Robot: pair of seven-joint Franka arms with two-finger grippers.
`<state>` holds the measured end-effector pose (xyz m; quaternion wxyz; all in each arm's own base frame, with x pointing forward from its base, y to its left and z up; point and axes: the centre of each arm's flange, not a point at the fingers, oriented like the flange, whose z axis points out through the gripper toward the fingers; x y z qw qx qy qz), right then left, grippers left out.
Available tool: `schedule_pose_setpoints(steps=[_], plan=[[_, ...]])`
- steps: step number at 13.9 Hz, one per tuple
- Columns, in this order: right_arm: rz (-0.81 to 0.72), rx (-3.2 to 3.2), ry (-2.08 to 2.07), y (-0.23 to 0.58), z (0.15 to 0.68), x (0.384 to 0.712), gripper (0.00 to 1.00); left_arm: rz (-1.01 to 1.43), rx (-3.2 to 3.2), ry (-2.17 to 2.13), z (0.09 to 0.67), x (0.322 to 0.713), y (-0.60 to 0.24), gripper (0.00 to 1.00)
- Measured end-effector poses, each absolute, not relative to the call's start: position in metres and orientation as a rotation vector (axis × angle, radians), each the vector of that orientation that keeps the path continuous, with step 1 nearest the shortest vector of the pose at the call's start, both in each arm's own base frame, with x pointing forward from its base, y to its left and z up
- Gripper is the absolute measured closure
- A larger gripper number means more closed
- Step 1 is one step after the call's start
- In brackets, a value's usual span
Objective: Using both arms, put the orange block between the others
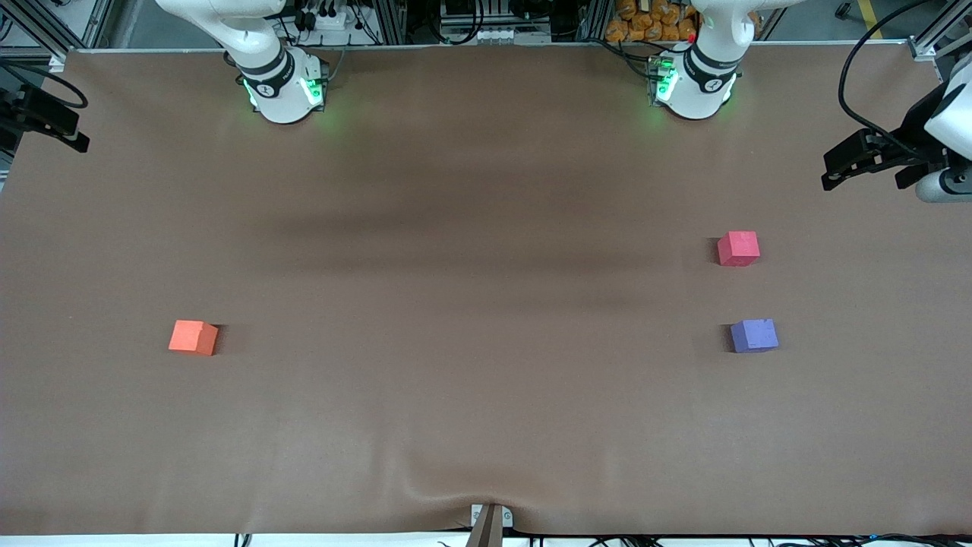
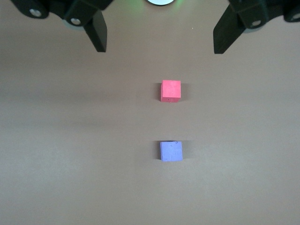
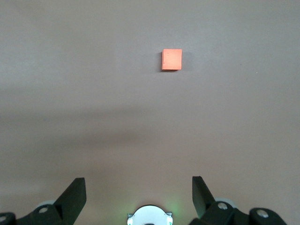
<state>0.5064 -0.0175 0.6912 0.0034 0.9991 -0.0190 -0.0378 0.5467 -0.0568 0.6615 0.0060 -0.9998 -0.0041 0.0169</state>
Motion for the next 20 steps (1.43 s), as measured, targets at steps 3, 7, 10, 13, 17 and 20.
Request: schedule_pose_setpoints(steps=[3,7,10,13,17,20], plan=[[-0.179,3.065,-0.036,-0.01,0.69,0.501,0.0,0.053,-3.129,-0.013,0.661,0.547,-0.057,0.0],[-0.29,3.036,-0.054,-0.017,0.662,0.513,0.0,0.053,-3.129,-0.009,0.662,0.547,-0.058,0.0],[-0.435,3.012,-0.043,-0.019,0.563,0.575,0.0,0.053,-3.129,-0.006,0.662,0.546,-0.059,0.0],[-0.432,3.008,-0.024,-0.024,0.434,0.642,0.0,0.042,-3.129,-0.006,0.665,0.545,-0.059,0.0],[-0.314,3.025,-0.05,-0.052,0.342,0.681,0.0,0.028,-3.128,-0.003,0.67,0.541,-0.061,0.0],[-0.284,3.036,-0.017,-0.077,0.302,0.689,0.0,0.028,-3.128,-0.003,0.67,0.541,-0.061,0.0]])
